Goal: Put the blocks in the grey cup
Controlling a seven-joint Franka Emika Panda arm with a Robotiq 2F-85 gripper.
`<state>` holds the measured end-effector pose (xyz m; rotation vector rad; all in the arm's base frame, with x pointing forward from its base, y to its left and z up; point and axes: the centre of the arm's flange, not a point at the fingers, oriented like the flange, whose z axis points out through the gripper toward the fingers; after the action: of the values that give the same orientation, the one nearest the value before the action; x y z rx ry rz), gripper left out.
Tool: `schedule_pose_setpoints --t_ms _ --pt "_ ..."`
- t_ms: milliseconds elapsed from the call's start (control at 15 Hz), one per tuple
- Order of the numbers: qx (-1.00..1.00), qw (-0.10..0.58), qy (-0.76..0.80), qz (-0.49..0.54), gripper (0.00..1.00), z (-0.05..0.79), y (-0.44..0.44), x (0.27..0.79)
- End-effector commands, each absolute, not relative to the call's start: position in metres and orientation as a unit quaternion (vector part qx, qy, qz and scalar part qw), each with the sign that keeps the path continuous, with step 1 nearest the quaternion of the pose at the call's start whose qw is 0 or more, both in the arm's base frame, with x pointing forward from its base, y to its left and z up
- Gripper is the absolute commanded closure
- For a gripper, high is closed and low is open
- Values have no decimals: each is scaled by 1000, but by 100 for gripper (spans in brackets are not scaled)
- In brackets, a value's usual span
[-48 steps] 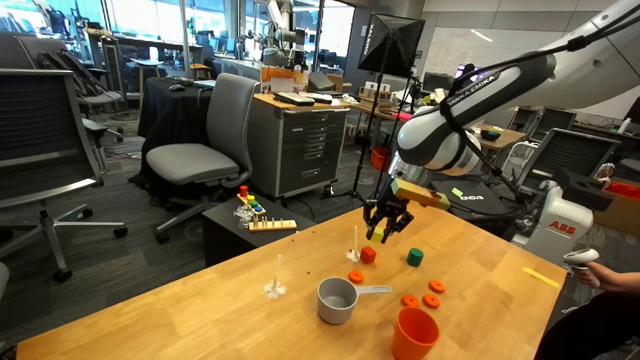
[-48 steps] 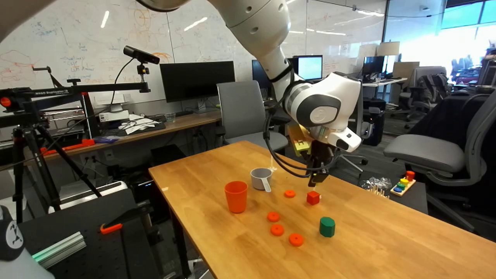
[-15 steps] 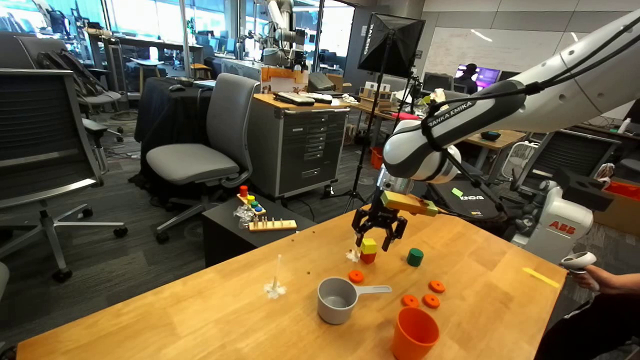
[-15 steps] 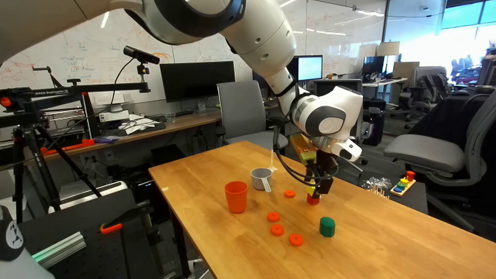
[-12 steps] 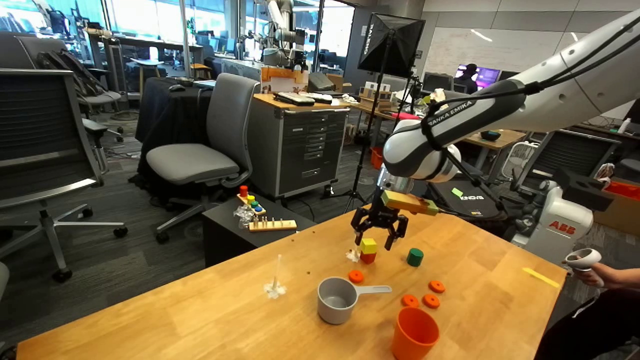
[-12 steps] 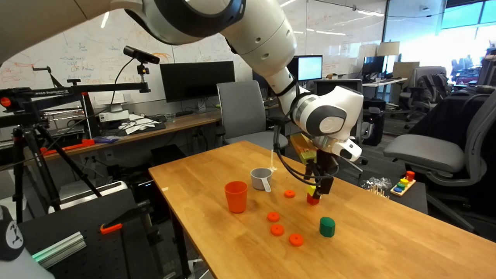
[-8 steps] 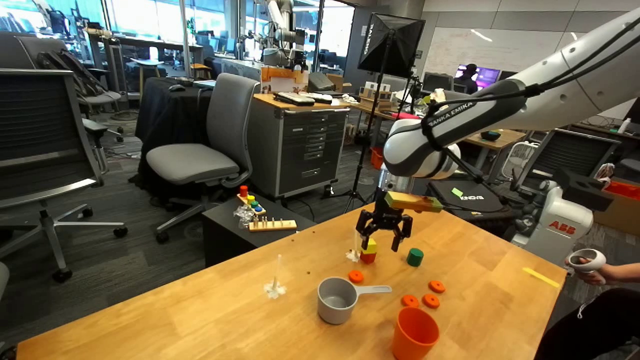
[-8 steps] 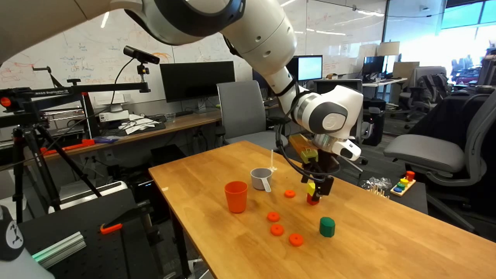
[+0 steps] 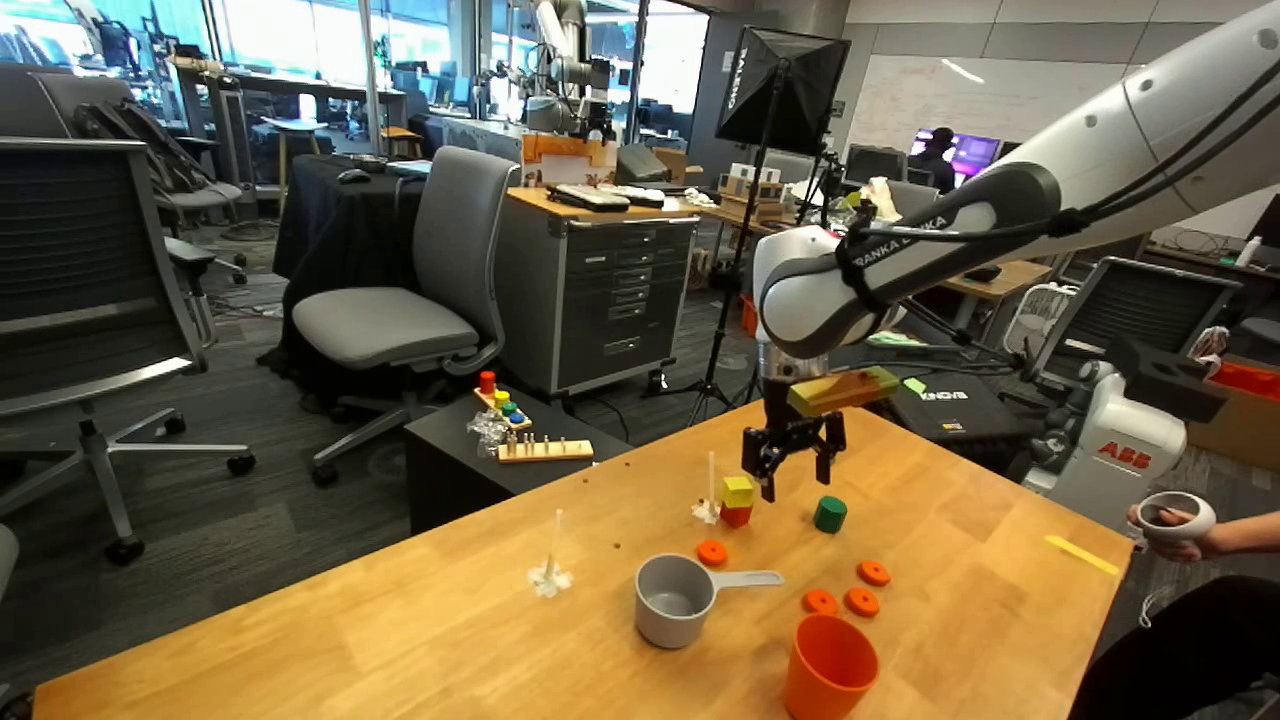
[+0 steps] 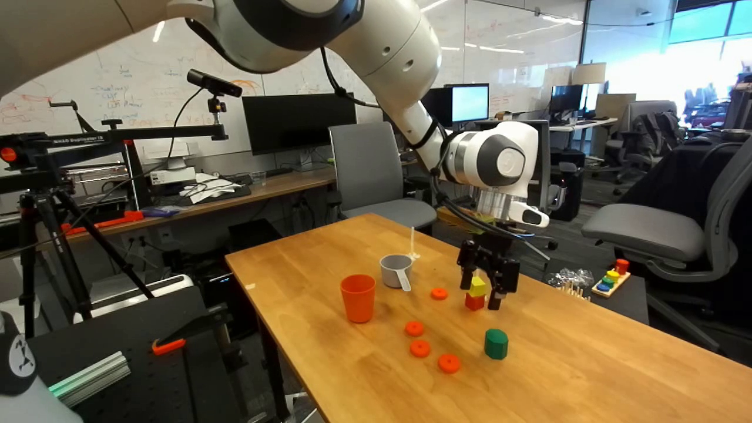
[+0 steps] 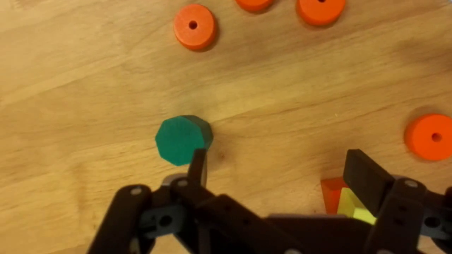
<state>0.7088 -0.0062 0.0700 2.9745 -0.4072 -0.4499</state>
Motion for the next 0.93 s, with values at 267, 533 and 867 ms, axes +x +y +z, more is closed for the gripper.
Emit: schedule_pose_setpoints --t_ms 267,533,867 --pt "985 82 -74 -130 0 96 22 719" --pt "991 53 -74 -100 0 111 29 716" --pt "994 43 -72 -75 0 112 25 724"
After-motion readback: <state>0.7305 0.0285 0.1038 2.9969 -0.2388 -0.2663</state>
